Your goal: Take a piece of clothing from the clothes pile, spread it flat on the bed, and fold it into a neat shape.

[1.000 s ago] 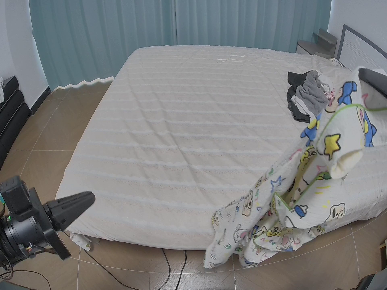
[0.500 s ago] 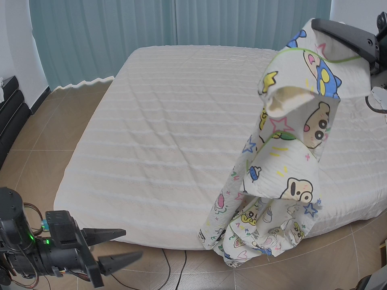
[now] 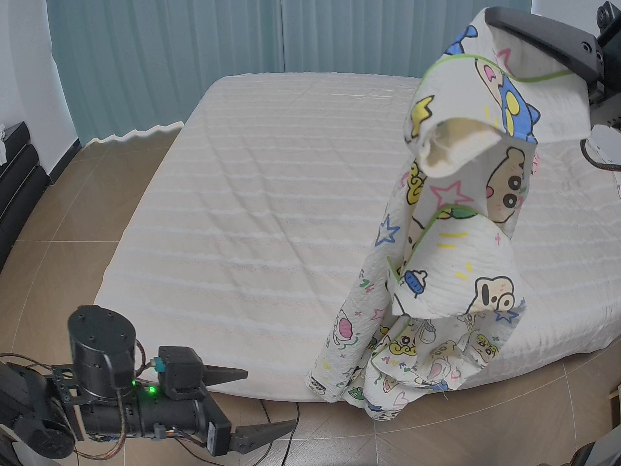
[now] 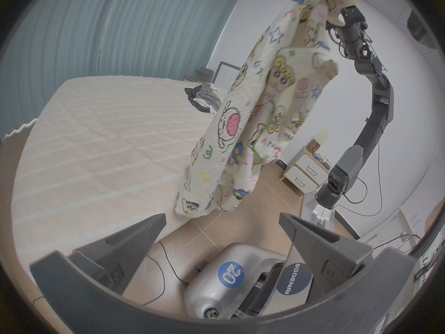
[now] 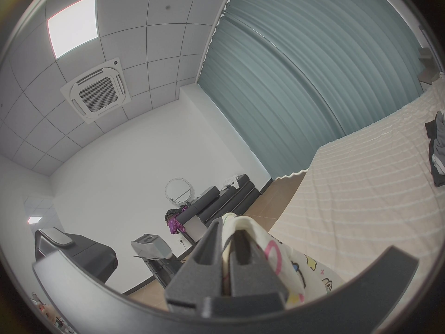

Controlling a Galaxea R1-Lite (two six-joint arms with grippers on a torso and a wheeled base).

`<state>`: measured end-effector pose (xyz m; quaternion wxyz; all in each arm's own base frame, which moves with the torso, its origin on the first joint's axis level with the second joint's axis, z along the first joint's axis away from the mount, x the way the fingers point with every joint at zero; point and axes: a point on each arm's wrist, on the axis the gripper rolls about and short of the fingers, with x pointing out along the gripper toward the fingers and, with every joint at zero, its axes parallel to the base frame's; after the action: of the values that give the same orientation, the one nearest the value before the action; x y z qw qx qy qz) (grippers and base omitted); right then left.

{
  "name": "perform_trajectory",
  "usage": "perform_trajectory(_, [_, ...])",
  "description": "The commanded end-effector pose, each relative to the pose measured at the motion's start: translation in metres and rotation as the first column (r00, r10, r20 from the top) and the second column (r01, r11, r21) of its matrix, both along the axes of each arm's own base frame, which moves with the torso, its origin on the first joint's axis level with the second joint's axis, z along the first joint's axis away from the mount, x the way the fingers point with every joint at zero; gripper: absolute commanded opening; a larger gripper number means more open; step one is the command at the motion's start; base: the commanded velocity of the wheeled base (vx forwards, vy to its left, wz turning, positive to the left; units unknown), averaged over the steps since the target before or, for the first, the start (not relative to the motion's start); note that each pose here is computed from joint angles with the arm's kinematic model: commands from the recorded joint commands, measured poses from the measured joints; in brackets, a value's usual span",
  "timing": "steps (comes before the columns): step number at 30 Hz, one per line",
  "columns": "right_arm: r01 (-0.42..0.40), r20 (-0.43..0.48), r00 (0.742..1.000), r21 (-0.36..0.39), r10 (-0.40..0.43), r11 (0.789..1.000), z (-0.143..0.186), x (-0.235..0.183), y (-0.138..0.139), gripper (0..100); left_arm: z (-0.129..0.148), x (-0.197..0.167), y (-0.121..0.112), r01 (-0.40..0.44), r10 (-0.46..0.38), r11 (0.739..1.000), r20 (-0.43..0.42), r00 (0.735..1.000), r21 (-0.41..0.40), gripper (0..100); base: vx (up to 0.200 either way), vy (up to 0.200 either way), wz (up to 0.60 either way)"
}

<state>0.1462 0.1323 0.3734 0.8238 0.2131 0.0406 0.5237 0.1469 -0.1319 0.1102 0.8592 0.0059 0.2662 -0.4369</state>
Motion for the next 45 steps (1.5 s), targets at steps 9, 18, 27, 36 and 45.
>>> perform_trajectory(9, [-0.038,0.037,0.999,0.030,0.037,0.999,0.009,-0.020,-0.008,0,-0.087,0.075,-0.039,0.124,-0.122,0.992,0.043,0.992,-0.040,100,0.000,0.000,0.00])
perform_trajectory(18, [-0.039,0.044,0.998,0.034,0.038,0.999,0.010,-0.021,-0.008,0,-0.105,0.117,-0.048,0.173,-0.163,0.978,0.090,0.982,-0.117,100,0.000,0.000,0.00])
perform_trajectory(27, [-0.040,0.047,0.998,0.037,0.038,0.999,0.011,-0.022,-0.009,0,-0.104,0.120,-0.062,0.223,-0.211,0.960,0.089,0.974,-0.169,100,0.000,0.000,0.00])
perform_trajectory(36, [-0.037,0.040,0.999,0.033,0.035,0.999,0.009,-0.022,-0.010,0,-0.089,0.110,-0.068,0.209,-0.196,0.935,0.073,0.978,-0.287,0,0.000,0.000,0.00])
perform_trajectory(45, [0.018,0.025,1.000,0.023,-0.019,1.000,0.002,-0.022,-0.023,0,-0.053,0.093,-0.039,0.136,-0.110,0.935,0.097,0.989,-0.326,0,0.000,0.000,0.00])
